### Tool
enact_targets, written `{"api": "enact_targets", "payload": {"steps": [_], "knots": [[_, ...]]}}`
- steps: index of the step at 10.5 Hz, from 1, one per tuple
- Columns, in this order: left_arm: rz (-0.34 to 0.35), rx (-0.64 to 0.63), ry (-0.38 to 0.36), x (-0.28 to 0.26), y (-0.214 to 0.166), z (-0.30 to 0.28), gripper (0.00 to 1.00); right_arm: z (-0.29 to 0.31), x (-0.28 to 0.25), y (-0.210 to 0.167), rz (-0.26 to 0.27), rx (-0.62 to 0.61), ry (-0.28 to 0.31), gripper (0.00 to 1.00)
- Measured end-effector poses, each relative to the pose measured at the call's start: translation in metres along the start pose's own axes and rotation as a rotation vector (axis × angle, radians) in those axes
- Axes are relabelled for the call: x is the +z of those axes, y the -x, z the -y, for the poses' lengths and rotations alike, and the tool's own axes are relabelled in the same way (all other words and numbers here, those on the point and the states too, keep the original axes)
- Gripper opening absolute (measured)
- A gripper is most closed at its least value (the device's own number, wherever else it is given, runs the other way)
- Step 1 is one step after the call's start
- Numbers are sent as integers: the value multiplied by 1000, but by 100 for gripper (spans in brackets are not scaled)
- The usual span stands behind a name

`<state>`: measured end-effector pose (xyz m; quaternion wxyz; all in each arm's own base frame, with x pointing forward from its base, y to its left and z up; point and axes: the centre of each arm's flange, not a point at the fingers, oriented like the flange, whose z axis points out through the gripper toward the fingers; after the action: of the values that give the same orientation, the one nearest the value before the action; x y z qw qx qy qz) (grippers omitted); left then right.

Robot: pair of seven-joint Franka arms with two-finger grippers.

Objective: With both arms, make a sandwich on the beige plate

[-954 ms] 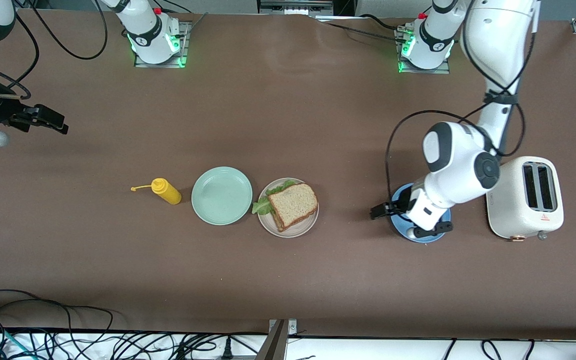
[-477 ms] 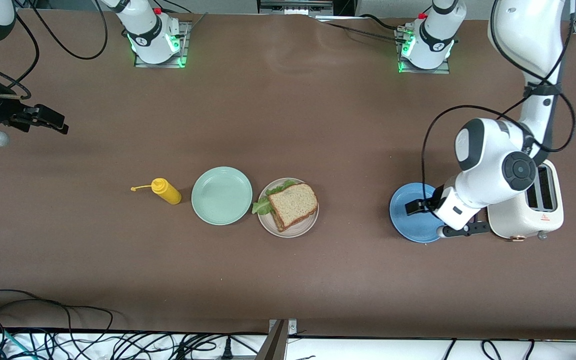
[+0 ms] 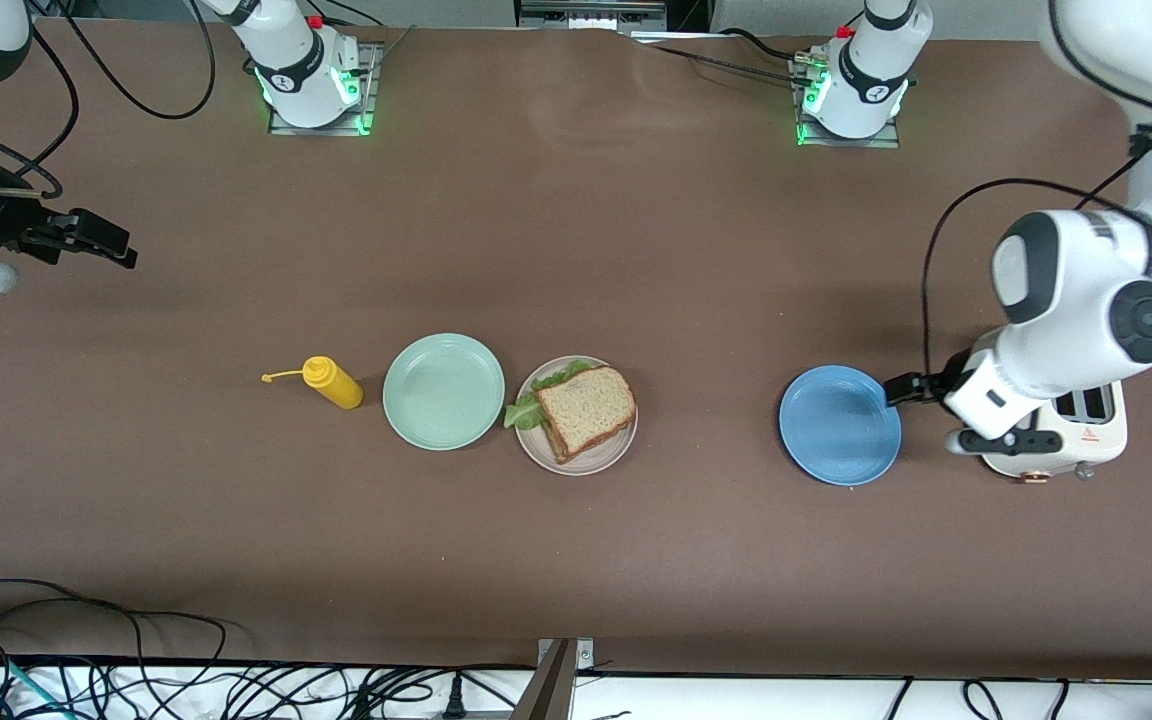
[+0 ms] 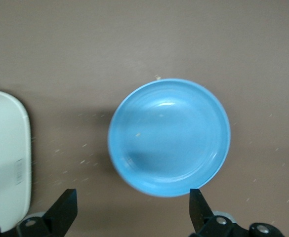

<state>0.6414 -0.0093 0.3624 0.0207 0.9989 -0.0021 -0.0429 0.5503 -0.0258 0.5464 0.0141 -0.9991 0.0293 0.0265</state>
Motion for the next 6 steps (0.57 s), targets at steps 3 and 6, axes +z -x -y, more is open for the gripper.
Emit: {"api": "enact_targets", "payload": {"steps": [3, 6], "knots": [[56, 25, -62, -41, 24, 30, 100, 0, 0, 0, 0, 0, 0, 100], [94, 46, -56, -72, 45, 38, 100, 0, 0, 0, 0, 0, 0, 100]]}}
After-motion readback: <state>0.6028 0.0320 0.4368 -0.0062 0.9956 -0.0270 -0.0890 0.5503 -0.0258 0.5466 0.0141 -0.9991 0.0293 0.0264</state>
